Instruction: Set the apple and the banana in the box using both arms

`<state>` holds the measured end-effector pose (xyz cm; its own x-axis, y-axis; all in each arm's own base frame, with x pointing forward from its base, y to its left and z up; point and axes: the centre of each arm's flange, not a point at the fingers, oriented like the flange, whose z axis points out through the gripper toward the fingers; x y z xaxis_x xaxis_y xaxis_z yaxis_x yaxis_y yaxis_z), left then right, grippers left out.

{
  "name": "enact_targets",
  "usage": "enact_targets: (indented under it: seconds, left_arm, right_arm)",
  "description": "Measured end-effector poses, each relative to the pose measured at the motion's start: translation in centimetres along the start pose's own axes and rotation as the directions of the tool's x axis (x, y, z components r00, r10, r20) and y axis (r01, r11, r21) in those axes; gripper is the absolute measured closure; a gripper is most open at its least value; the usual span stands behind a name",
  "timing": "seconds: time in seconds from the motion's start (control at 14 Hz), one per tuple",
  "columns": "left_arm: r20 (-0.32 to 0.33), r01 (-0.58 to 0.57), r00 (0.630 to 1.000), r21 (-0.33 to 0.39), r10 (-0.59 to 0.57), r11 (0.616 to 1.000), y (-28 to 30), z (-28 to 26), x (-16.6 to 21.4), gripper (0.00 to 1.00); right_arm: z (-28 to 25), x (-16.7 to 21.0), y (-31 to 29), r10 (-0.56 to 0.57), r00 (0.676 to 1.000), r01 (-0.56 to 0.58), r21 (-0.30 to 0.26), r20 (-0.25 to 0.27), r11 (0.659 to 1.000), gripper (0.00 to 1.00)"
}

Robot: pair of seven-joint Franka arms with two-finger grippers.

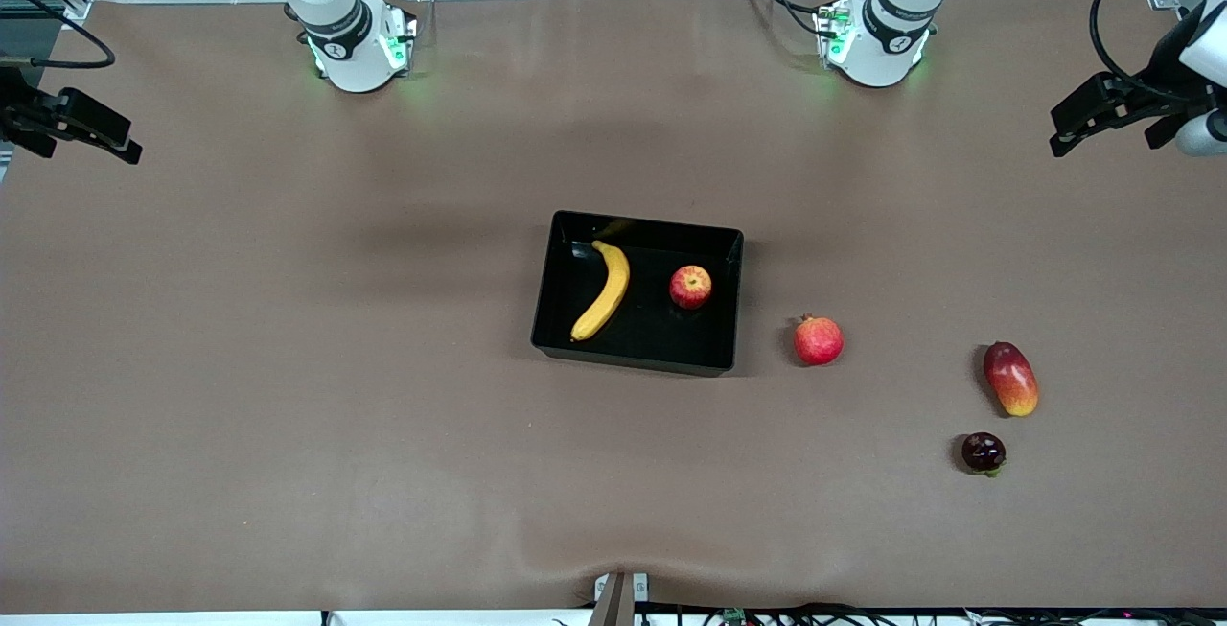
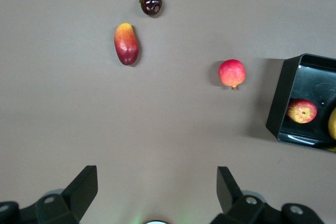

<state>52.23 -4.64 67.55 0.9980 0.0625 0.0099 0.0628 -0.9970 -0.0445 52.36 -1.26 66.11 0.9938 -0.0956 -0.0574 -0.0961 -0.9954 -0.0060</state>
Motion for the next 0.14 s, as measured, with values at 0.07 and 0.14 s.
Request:
enact_targets:
  seconds: [0.07, 0.14]
  left_arm:
    - [-0.001, 0.002, 1.000, 0.000, -0.002, 1.000, -0.13, -0.10, -0.04, 0.00]
    - [-0.003, 0.003, 1.000, 0.000, -0.003, 1.000, -0.14, -0.20, -0.09, 0.00]
  right_arm:
    - [0.00, 0.00, 0.00, 0.000, 1.000, 0.000, 0.000, 0.000, 1.000, 0.00]
    - [0.00, 0.00, -0.01, 0.000, 1.000, 0.000, 0.000, 0.000, 1.000, 0.00]
